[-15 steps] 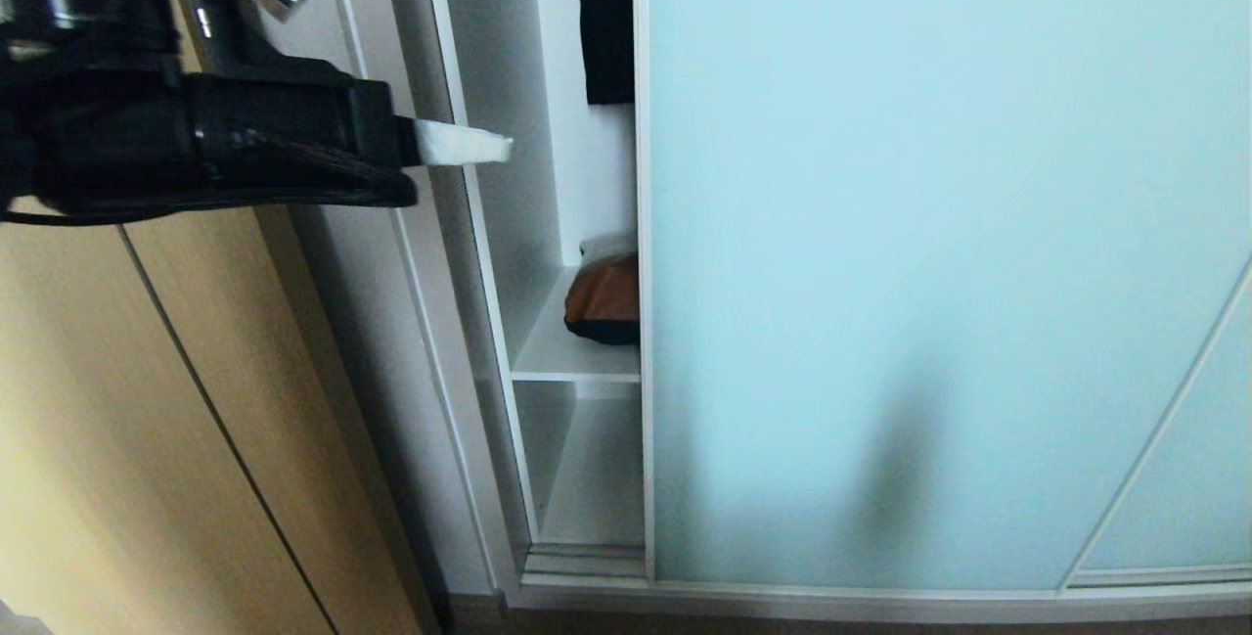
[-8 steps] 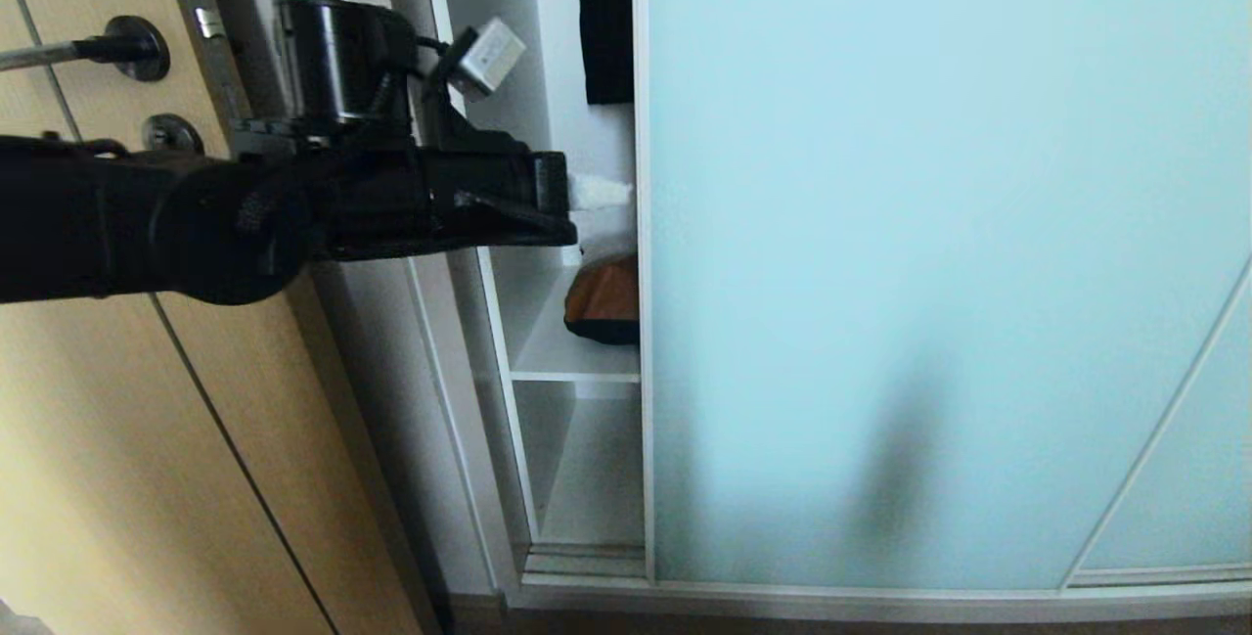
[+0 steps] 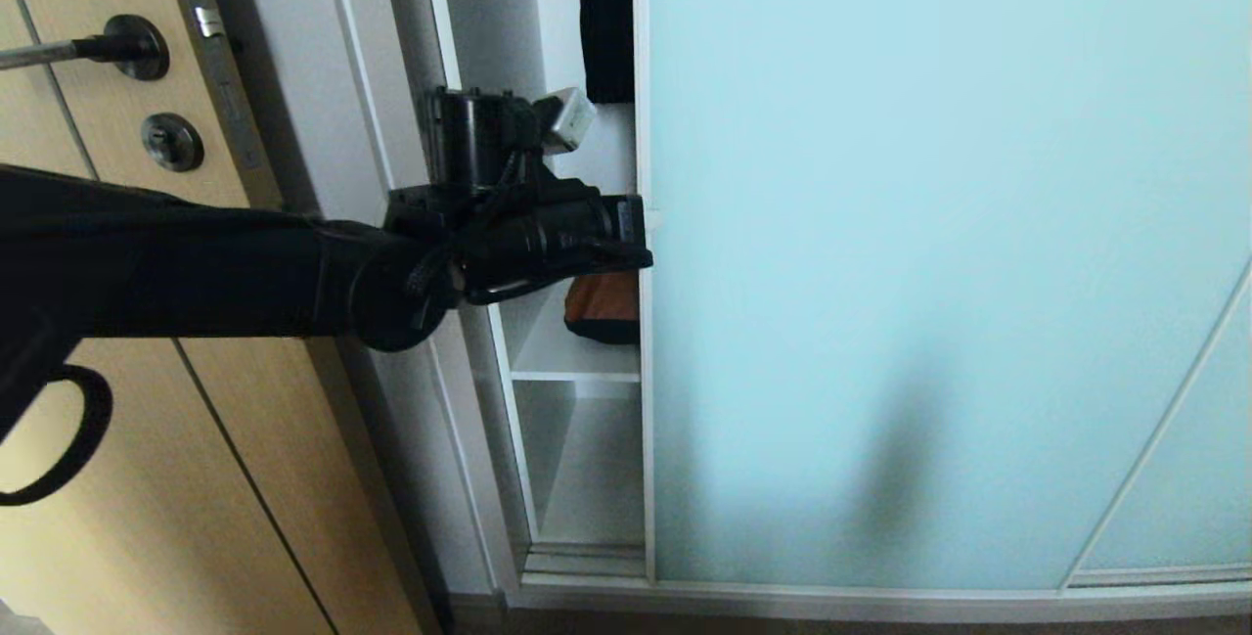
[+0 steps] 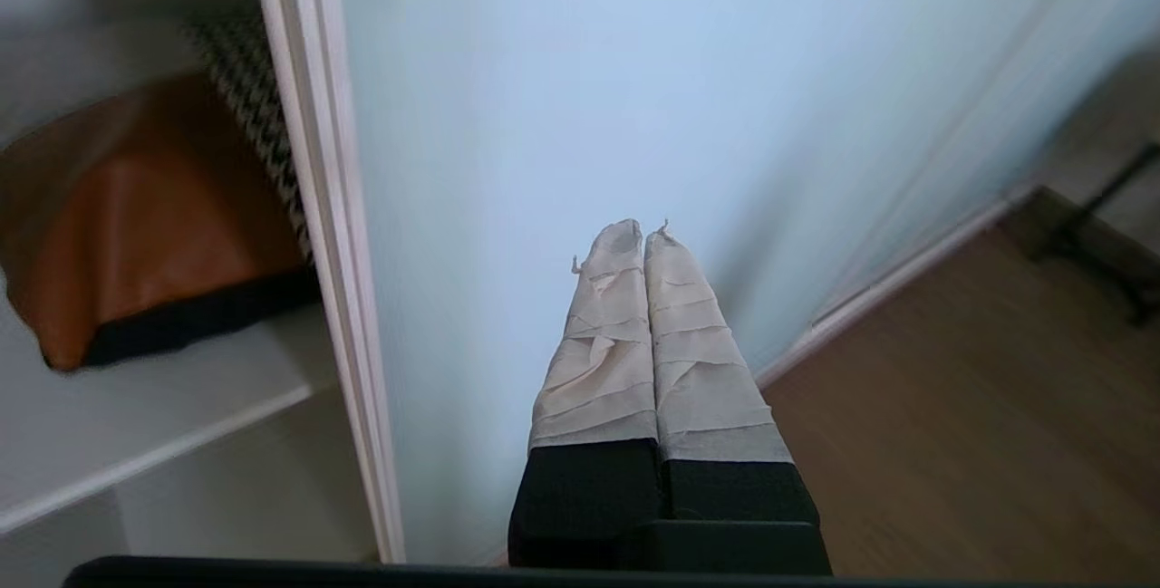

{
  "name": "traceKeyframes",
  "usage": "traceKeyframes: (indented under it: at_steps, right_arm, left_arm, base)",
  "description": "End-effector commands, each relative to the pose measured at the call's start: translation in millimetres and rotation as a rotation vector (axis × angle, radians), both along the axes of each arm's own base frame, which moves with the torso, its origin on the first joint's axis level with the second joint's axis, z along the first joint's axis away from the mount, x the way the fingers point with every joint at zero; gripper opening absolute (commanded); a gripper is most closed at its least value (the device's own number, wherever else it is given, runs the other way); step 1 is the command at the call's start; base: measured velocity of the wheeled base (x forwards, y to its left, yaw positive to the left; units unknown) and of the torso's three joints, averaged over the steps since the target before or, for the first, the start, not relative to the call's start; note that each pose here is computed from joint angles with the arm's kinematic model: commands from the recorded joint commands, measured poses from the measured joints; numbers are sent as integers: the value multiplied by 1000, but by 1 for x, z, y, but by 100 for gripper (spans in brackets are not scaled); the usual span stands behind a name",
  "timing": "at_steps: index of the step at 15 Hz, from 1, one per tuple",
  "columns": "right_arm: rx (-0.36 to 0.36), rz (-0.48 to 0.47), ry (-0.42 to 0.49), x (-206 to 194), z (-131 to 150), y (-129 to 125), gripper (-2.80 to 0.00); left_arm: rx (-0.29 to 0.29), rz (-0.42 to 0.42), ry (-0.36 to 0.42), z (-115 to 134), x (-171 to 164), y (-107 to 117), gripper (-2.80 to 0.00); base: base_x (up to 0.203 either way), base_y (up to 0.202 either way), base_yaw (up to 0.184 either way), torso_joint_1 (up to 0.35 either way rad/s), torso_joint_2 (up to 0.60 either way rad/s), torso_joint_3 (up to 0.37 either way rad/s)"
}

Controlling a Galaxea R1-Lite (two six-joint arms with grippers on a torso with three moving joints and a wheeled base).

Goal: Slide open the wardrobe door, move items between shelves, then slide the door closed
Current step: Close the door

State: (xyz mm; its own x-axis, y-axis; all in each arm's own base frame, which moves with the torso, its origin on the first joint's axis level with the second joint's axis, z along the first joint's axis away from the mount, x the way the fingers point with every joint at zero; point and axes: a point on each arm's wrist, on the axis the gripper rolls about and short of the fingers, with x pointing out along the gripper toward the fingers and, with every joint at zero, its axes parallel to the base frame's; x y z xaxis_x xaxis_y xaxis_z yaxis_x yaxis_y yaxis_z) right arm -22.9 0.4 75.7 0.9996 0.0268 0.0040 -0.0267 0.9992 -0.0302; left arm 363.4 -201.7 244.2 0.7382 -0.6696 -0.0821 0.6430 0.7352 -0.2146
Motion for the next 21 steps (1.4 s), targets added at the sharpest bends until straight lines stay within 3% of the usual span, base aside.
traceKeyframes:
  at_steps: [1, 6, 15, 21]
  right_arm:
    - [-1, 1, -1, 0, 0, 0, -280]
    - [-1, 1, -1, 0, 0, 0, -280]
    - [-1, 1, -3, 0, 0, 0, -280]
    - [-1, 1, -4, 0, 0, 0, -280]
  left_arm:
    - [-32, 40, 21, -9, 12, -16, -280]
    - [-96, 147, 40, -15, 33, -28, -280]
    - [-102, 140, 62, -23, 36, -31, -280]
    - [-94, 125, 75, -39, 45, -46, -280]
  base:
    - [0, 0, 0, 0, 0, 0]
    - [0, 0, 0, 0, 0, 0]
    - [0, 0, 0, 0, 0, 0]
    - [0, 0, 0, 0, 0, 0]
